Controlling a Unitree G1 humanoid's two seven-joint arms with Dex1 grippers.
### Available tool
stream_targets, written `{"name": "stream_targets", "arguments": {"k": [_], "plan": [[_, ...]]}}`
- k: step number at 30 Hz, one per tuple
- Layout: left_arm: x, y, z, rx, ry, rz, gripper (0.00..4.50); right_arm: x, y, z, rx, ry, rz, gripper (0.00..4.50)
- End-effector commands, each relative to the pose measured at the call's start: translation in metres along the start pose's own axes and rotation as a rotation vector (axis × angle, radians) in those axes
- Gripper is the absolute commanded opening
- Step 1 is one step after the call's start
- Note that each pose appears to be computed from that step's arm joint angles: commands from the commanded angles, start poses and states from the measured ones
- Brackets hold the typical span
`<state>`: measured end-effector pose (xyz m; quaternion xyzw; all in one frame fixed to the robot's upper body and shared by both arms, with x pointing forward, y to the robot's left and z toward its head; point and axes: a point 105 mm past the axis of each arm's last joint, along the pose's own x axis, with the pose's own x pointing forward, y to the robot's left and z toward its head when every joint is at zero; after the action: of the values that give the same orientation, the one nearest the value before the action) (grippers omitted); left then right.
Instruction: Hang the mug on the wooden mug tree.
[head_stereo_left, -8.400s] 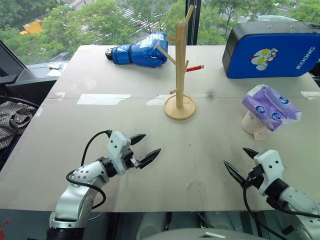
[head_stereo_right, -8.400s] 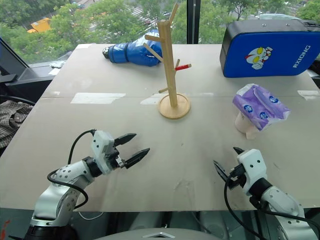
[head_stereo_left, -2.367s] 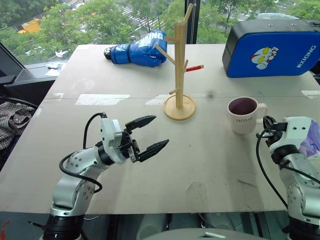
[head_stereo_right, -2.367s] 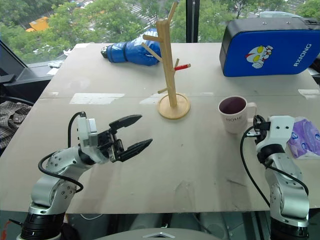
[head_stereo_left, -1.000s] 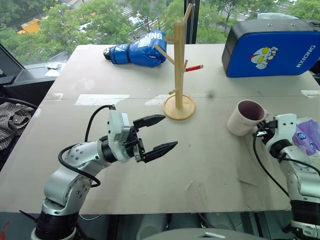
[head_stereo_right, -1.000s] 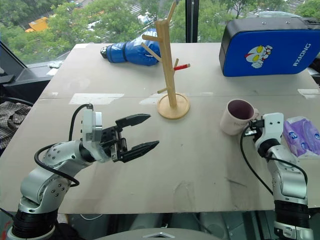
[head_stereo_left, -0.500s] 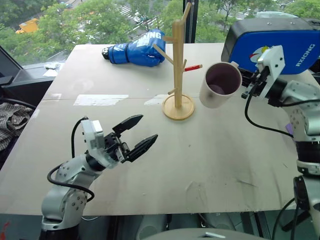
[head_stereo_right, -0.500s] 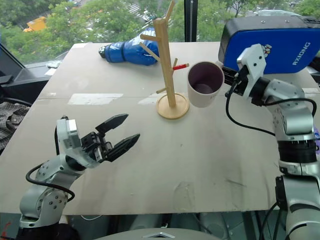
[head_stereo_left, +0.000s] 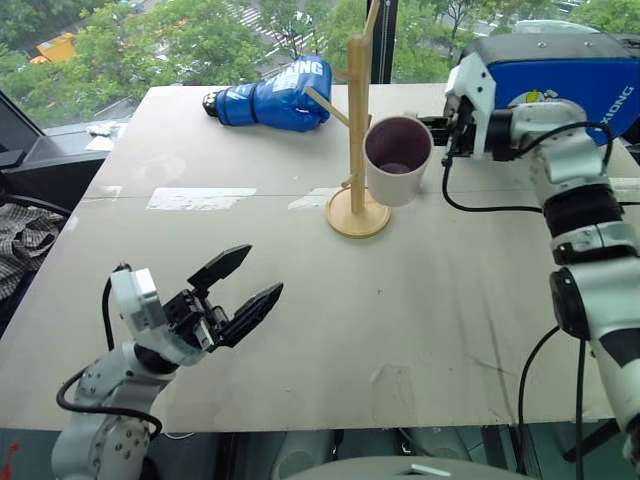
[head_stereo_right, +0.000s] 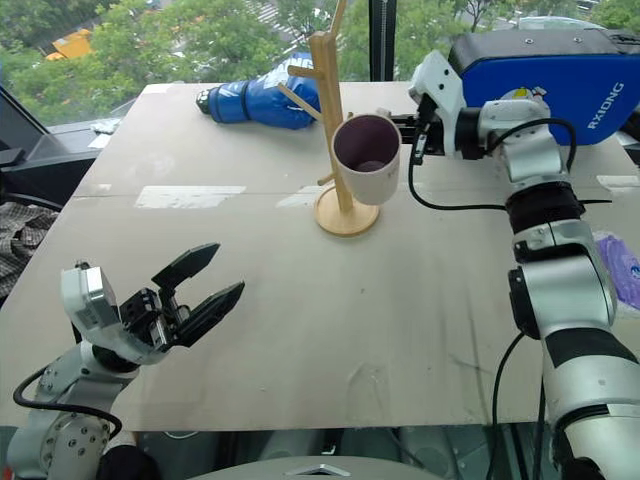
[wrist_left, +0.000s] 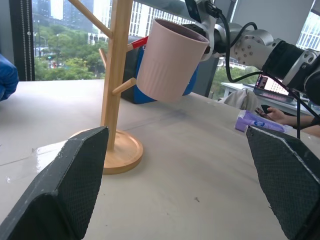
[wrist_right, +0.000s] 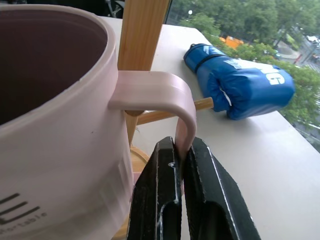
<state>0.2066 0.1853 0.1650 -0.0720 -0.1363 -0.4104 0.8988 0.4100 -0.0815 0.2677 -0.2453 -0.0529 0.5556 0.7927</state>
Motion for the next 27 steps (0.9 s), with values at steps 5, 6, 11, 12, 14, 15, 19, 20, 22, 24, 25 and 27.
{"name": "stream_targets", "arguments": {"k": [5,6,11,12,14,15,19,20,22,24,25,27], "plan": [[-0.003,-0.009,0.008,0.078,-0.036,0.020,4.50,0.020,0.006,0.000,-0.080,0.079,0.098,0.90],[-0.003,-0.010,0.008,0.080,-0.038,0.022,4.50,0.020,0.003,-0.001,-0.088,0.073,0.062,1.41],[0.003,-0.011,0.010,0.086,-0.055,0.011,4.50,-0.005,-0.014,-0.005,-0.088,0.000,-0.070,2.83],[0.005,-0.011,0.010,0.082,-0.057,0.007,4.50,-0.012,-0.016,-0.006,-0.083,-0.012,-0.090,2.83],[0.011,-0.013,0.009,0.072,-0.056,-0.010,4.50,-0.030,-0.020,-0.008,-0.062,-0.050,-0.137,2.83],[0.014,-0.014,0.009,0.068,-0.055,-0.014,4.50,-0.040,-0.021,-0.008,-0.060,-0.064,-0.161,2.83],[0.026,-0.010,0.005,0.050,-0.021,-0.029,4.50,-0.089,-0.010,-0.013,-0.026,-0.102,-0.280,2.83],[0.028,-0.009,0.004,0.044,-0.010,-0.038,4.50,-0.099,-0.002,-0.018,0.004,-0.094,-0.299,2.83],[0.031,-0.005,0.000,0.036,0.030,-0.049,4.50,-0.118,0.025,-0.033,0.061,-0.047,-0.328,2.83],[0.032,0.000,-0.005,0.037,0.069,-0.048,4.50,-0.129,0.052,-0.046,0.125,0.005,-0.337,2.83],[0.032,0.002,-0.008,0.032,0.093,-0.044,4.50,-0.135,0.065,-0.054,0.157,0.034,-0.356,2.83],[0.030,0.010,-0.020,0.050,0.171,-0.021,4.50,-0.150,0.099,-0.079,0.218,0.136,-0.393,2.83]]}}
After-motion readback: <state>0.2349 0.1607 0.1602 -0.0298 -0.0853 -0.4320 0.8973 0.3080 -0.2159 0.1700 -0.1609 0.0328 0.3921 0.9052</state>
